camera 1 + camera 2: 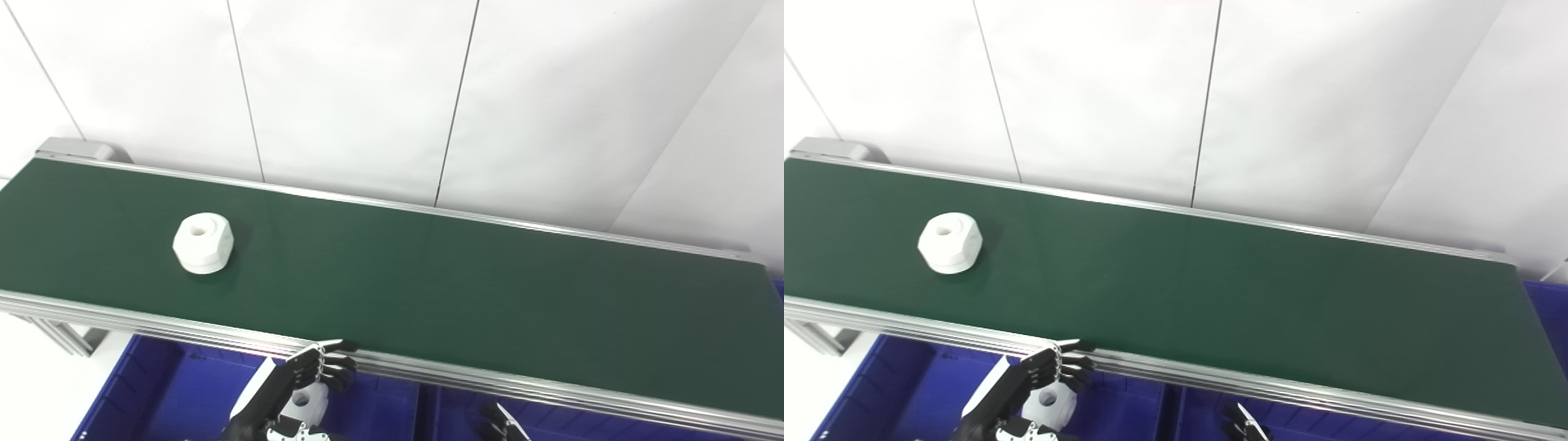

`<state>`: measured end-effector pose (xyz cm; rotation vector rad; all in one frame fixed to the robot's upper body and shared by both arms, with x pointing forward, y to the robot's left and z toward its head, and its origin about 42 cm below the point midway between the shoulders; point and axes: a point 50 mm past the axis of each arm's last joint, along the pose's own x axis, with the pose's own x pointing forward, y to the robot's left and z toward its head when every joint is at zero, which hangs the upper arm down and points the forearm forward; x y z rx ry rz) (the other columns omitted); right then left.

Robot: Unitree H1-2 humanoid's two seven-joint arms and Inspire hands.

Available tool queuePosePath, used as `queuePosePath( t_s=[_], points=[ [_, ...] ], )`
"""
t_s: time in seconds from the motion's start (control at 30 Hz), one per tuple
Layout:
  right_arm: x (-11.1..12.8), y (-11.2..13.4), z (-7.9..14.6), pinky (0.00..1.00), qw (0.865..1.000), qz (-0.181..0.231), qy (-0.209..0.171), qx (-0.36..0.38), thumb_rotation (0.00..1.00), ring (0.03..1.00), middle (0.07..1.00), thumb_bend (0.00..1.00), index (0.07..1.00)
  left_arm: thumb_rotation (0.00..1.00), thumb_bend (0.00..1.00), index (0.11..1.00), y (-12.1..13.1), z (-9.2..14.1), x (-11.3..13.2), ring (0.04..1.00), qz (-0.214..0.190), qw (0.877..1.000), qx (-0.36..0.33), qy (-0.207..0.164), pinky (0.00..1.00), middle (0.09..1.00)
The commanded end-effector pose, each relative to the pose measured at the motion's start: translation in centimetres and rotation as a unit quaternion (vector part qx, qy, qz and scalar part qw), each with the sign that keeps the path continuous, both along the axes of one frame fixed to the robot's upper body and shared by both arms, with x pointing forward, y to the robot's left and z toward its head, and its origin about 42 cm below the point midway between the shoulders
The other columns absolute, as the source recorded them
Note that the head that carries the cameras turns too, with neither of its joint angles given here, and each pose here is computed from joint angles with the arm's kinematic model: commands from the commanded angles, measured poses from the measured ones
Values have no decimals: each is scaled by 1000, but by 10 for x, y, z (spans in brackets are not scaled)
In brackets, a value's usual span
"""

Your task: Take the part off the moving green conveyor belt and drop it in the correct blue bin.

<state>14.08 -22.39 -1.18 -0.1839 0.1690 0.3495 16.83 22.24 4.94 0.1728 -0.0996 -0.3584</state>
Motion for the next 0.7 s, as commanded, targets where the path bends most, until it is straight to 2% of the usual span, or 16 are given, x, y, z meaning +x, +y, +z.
queuePosePath(
  t_s=[0.0,0.17,0.33,0.5,0.67],
  points=[
    [6,-1,8,759,999,1,-40,7,362,864,903,785,920,292,938,762,-5,20,7,606,2,999,-28,-47,547,692],
    [8,-2,8,746,999,1,-41,1,363,856,898,787,907,280,917,759,-6,40,19,614,0,995,-47,-85,555,714],
    [11,-3,7,742,999,6,-40,3,346,845,880,783,891,297,899,760,-1,51,35,624,8,993,-17,-119,555,742],
    [12,-3,9,740,999,12,-46,-2,333,849,876,769,884,262,910,772,9,62,54,651,-13,990,-16,-137,569,763],
    [13,-3,11,720,999,10,-48,4,338,836,866,774,871,314,900,811,18,75,72,731,-35,985,30,-167,614,837]
  ],
)
